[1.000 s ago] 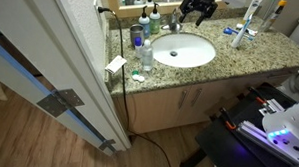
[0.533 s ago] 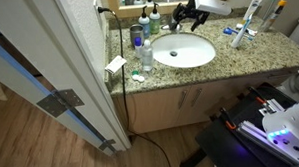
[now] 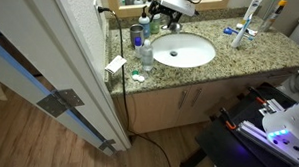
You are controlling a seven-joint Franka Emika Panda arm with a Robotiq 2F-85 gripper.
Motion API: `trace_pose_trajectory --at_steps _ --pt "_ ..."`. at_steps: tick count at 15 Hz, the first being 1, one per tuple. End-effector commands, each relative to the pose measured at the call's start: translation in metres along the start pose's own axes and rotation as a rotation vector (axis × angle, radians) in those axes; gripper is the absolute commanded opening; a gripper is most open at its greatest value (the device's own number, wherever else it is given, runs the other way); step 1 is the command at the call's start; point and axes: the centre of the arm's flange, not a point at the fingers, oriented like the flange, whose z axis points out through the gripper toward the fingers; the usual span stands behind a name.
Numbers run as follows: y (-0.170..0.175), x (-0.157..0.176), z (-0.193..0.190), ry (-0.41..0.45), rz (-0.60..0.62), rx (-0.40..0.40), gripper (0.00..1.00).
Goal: Put the toothbrush inside the silver cup
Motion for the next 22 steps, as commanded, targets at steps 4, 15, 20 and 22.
trace_pose_trajectory --at_steps 4,15,20,22 --pt "-0.014 0.017 0.02 0.04 0.051 0.061 1.0" --pt "-0.022 0.023 0.07 0.005 0.105 0.007 1.0" --pt "-0.023 0.038 0.073 0.028 0.128 0.083 1.0" --pt "-0.026 0.042 0.081 0.019 0.141 0.092 1.0"
